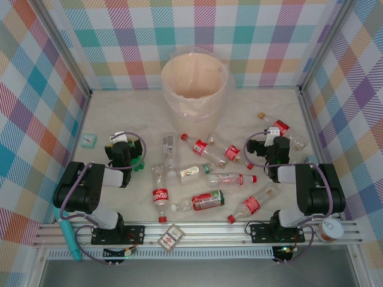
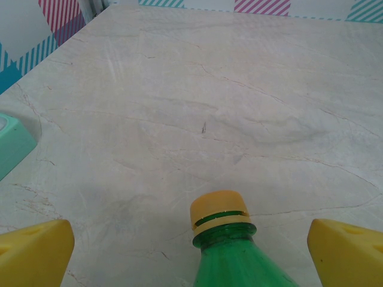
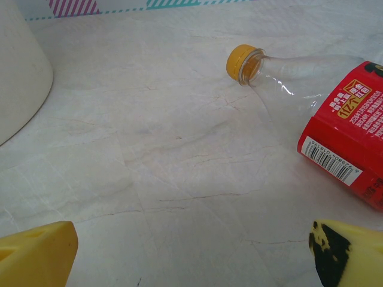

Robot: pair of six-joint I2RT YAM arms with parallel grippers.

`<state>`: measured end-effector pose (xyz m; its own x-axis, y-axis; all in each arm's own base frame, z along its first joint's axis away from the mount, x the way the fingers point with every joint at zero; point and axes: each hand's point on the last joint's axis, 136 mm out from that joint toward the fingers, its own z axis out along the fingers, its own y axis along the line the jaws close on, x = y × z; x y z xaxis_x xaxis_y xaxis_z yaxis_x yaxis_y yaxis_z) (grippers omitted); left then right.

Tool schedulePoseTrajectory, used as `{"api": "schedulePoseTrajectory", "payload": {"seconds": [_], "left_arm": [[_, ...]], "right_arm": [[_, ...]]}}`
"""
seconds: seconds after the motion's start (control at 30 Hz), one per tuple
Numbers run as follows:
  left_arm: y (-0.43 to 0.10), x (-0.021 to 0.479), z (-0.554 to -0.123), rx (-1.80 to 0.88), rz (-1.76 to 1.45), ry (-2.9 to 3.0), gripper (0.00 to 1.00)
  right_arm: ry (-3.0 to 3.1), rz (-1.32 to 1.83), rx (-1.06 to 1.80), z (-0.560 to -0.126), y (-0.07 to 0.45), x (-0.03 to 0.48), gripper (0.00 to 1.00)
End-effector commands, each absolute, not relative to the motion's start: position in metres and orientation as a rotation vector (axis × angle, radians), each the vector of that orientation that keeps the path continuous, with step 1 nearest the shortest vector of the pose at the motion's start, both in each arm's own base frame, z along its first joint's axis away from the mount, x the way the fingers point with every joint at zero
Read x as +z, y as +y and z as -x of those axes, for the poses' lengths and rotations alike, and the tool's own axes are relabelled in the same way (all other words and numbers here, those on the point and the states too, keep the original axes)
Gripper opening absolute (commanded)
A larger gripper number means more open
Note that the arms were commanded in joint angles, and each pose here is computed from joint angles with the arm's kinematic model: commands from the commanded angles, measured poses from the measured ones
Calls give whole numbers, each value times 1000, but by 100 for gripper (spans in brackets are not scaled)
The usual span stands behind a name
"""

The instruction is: Put the plastic bottles in the bin

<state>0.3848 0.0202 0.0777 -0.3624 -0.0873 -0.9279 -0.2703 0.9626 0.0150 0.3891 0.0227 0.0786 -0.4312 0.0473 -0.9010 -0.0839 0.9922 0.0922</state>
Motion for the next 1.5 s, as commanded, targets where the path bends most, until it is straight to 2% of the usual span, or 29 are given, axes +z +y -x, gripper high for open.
{"api": "schedulePoseTrajectory", "payload": {"seconds": [0.0, 0.47, 0.67, 0.77, 0.9, 1.0, 1.17, 1.27, 1.47], "left_arm": [[18, 89, -392, 185, 272, 1894, 100], [10, 95, -392, 136, 223, 1903, 100], [30, 158, -378, 223, 346, 1854, 100], [42, 189, -370, 249, 458, 1876, 100], [37, 219, -356, 175, 536, 1952, 100], [20, 246, -351, 19, 535, 1966, 99], [-18, 295, -349, -265, 457, 1947, 95], [-41, 326, -353, -447, 409, 1892, 94], [-77, 382, -366, -686, 341, 1773, 90]], "right_arm": [[1970, 42, 154, -398, 23, 90, 99], [1981, -6, 136, -400, 16, 97, 99], [2140, -100, 149, -393, 11, 140, 99], [2276, -313, 82, -366, -8, 157, 99], [2435, -573, 59, -301, -16, 173, 99], [2503, -744, 84, -248, -15, 169, 99], [2638, -920, 110, -176, -7, 149, 90], [2656, -1005, 230, -162, 9, 134, 80], [2732, -1079, 344, -164, 26, 110, 76]]}}
